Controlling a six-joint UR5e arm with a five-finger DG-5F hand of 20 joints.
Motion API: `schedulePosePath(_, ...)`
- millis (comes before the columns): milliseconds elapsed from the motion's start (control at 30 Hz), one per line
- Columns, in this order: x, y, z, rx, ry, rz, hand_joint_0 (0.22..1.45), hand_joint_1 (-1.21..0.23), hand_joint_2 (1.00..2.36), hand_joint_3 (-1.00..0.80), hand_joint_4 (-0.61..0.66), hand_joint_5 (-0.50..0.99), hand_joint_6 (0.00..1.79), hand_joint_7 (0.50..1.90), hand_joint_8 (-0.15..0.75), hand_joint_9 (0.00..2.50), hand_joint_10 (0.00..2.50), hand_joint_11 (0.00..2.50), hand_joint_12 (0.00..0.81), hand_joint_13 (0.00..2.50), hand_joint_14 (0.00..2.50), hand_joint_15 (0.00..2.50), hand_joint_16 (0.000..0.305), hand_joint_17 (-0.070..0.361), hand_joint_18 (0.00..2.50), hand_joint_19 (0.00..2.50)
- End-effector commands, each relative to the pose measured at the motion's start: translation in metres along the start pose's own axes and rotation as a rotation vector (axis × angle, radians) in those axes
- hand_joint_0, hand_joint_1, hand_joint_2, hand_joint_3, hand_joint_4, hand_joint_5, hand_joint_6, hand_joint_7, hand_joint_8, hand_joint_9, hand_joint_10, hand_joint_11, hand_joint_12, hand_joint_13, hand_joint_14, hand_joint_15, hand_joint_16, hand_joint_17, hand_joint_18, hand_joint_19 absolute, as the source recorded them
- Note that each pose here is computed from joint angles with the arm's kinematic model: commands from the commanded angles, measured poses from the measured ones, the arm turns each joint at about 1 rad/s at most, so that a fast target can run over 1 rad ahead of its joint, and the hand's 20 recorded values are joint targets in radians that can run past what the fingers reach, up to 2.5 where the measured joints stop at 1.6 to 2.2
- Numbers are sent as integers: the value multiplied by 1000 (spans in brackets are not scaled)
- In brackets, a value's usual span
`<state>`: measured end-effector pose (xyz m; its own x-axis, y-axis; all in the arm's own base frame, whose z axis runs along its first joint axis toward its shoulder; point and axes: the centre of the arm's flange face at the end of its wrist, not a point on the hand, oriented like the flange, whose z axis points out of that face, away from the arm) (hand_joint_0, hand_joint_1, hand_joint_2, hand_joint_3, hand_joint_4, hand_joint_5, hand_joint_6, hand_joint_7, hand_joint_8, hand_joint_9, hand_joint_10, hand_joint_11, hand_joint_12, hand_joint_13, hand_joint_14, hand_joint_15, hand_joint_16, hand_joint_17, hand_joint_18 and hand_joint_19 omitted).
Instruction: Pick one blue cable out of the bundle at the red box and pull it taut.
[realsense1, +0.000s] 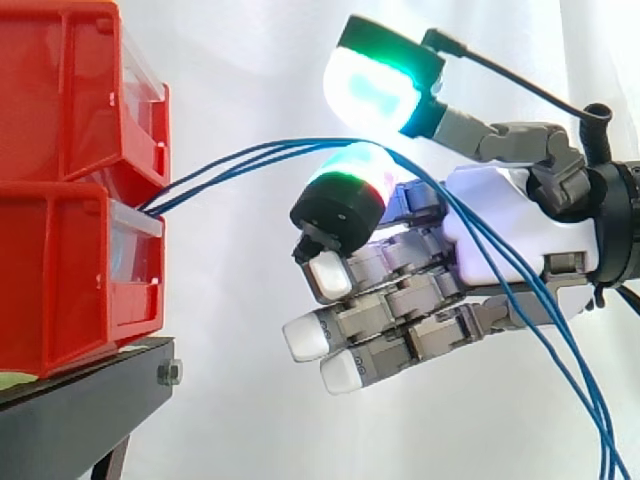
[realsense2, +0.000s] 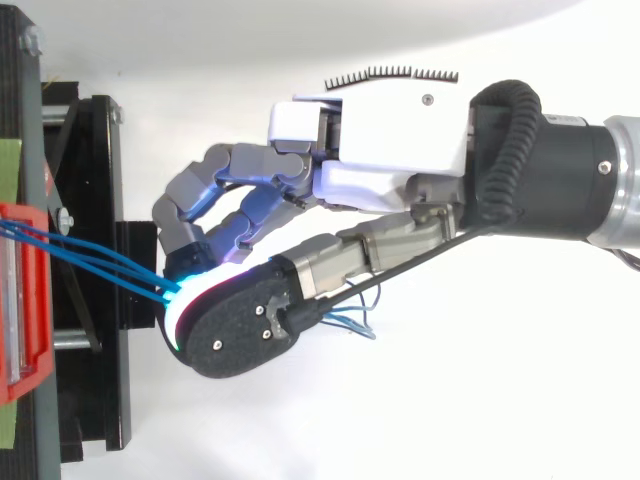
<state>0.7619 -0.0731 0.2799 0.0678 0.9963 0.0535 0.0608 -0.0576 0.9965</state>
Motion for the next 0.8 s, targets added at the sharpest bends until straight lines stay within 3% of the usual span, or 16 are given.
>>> schedulePosePath(0,0,0,0,2,0,0,577,-624,1005,-410,111,-111,883,1236,345,904,17,609,336,622,16,402,50,113,398,427)
schedulePosePath(133,0,0,0,2,0,-5,578,-716,1009,-288,129,-108,887,1236,373,917,15,613,367,666,16,406,56,127,468,400)
schedulePosePath(367,0,0,0,1,3,-3,617,-890,1014,-157,100,-123,911,1228,338,835,16,617,355,618,16,414,54,122,438,365)
schedulePosePath(533,0,1,0,-4,2,-4,650,-945,1015,-229,72,-131,912,1229,310,782,17,613,341,579,16,405,51,114,399,344)
schedulePosePath(600,0,1,0,-4,0,-2,670,-1007,1004,-440,84,-137,911,1191,303,739,15,589,340,533,15,377,51,115,373,300)
schedulePosePath(767,0,-1,1,-3,0,-3,552,-1036,1000,-500,104,-143,911,1180,308,727,15,590,351,511,16,361,53,119,345,290)
